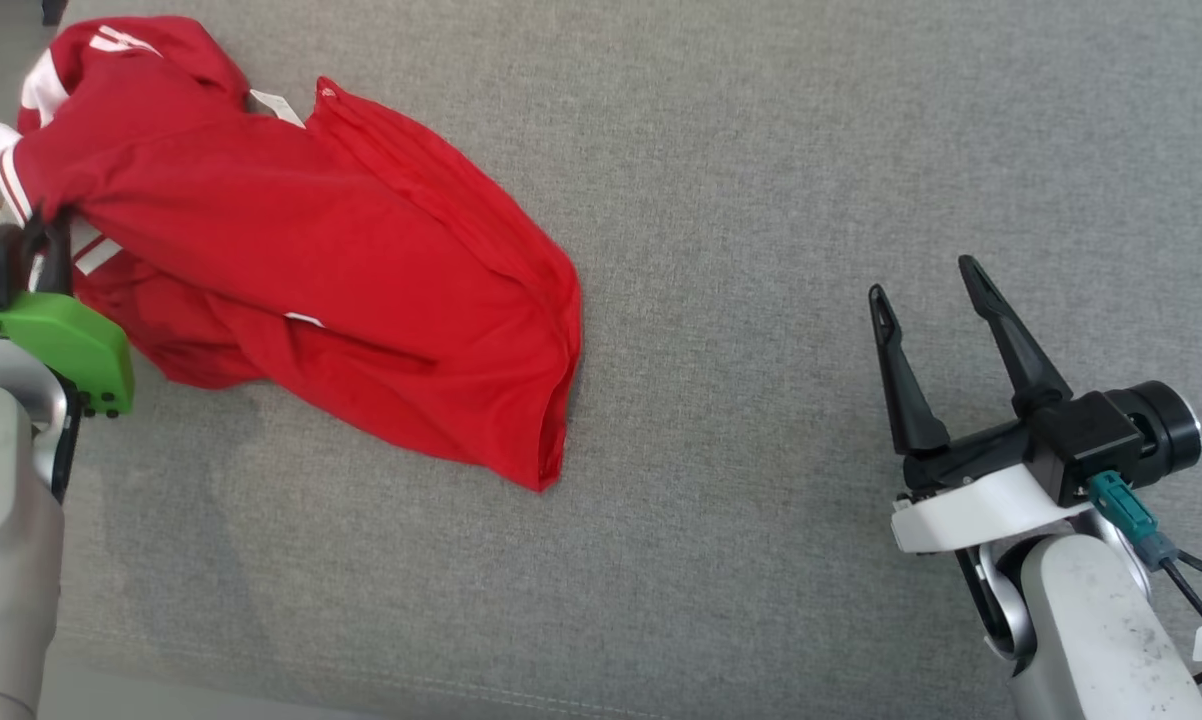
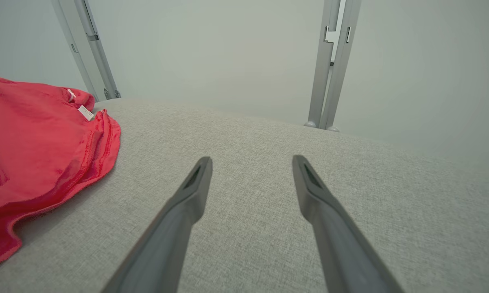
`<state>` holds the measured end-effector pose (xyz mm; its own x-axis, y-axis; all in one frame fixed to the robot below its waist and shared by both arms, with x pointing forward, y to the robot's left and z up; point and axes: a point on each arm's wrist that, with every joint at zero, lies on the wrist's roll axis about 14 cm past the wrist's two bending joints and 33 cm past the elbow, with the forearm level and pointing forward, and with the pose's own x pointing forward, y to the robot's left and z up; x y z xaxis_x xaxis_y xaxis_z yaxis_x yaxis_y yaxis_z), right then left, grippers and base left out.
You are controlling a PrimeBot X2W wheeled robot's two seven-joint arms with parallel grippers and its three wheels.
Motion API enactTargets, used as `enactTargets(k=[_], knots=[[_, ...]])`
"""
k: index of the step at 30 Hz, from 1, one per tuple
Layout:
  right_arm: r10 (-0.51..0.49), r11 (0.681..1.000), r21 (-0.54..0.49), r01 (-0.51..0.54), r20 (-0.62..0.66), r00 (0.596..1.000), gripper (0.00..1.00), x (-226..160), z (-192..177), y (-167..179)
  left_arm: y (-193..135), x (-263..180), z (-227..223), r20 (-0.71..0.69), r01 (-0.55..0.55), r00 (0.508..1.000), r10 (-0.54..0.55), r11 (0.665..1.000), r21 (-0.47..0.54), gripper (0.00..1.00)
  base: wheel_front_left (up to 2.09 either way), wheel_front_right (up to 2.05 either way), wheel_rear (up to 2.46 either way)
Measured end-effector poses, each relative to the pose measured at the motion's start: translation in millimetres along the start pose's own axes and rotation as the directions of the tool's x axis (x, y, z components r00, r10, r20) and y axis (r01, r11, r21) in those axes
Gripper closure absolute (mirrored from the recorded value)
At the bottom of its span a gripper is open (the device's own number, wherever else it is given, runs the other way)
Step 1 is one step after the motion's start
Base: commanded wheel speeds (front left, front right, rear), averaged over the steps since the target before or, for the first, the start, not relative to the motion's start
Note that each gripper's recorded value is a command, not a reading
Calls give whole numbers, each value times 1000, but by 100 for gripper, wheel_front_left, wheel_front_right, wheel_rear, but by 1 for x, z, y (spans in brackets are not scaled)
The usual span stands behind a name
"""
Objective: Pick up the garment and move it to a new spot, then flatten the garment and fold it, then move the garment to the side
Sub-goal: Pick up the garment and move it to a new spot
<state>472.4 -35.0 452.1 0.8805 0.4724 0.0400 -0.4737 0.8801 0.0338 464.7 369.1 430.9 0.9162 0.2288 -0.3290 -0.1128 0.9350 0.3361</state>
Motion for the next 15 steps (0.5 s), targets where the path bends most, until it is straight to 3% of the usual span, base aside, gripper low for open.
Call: enactTargets(k=[9, 15], knots=[[-11, 1000, 10, 10, 58, 998, 0, -12, 34, 9, 18, -33, 83, 285, -44, 958, 33, 999, 31, 100, 0, 0, 0], [-13, 1000, 7, 12, 108, 994, 0, -24, 61, 17, 15, -79, 166, 547, -35, 837, 12, 999, 32, 100, 0, 0, 0]])
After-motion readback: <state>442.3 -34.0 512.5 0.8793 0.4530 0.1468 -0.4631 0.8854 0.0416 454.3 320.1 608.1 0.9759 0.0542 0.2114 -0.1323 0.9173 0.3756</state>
